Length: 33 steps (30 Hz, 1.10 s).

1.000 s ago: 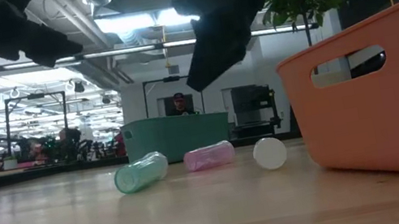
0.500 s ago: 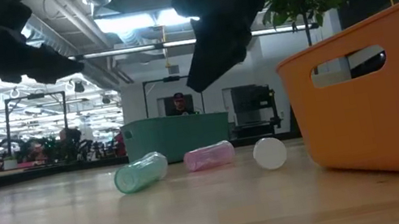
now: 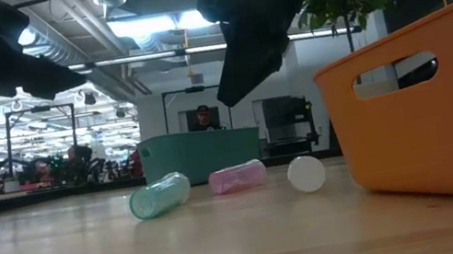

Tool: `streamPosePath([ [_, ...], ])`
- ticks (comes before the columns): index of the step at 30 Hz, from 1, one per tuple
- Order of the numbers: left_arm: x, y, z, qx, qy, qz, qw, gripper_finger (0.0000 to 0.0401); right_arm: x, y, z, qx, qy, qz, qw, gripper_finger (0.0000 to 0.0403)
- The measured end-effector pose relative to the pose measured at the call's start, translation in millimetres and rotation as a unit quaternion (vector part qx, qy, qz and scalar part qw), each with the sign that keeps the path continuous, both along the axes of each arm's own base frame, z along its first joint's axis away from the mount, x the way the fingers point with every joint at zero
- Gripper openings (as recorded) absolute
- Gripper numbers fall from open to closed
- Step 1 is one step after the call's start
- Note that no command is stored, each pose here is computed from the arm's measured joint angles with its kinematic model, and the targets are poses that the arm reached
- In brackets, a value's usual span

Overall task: Pick and place medicine bottles into bin by pill shape (circle, oval)
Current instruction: Put the small purple pill bottle into the orange bin

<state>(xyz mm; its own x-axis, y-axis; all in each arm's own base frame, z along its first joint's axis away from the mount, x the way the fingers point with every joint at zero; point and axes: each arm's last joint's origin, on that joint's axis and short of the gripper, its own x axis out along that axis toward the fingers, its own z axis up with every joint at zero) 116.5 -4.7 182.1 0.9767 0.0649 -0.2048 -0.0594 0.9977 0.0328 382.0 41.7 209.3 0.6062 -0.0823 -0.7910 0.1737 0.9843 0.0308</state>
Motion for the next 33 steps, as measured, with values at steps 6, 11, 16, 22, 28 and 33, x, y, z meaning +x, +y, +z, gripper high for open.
streamPosePath([
  [6,-6,1,-2,-0.016,-0.009,-0.017,1.0,0.0202,0,0,0,0.0,0.0,0.0,1.0,0.0177],
  [11,-5,1,-16,-0.017,-0.031,-0.013,0.999,0.0202,0,0,0,0.0,0.0,0.0,1.0,0.0177],
  [16,-4,2,-25,-0.013,-0.034,-0.001,0.999,0.0202,0,0,0,-0.002,0.0,0.003,1.0,0.0177],
  [22,-5,2,-29,-0.009,-0.023,0.003,1.0,0.0202,0,2,-1,-0.014,0.01,0.088,0.996,0.0177],
  [28,-4,2,-28,-0.017,-0.03,0.005,0.999,0.0202,-3,1,-4,-0.03,0.03,0.09,0.995,0.0177],
  [33,-4,2,-29,-0.007,-0.027,0.003,1.0,0.0202,1,1,-16,-0.043,0.05,0.124,0.99,0.0177],
])
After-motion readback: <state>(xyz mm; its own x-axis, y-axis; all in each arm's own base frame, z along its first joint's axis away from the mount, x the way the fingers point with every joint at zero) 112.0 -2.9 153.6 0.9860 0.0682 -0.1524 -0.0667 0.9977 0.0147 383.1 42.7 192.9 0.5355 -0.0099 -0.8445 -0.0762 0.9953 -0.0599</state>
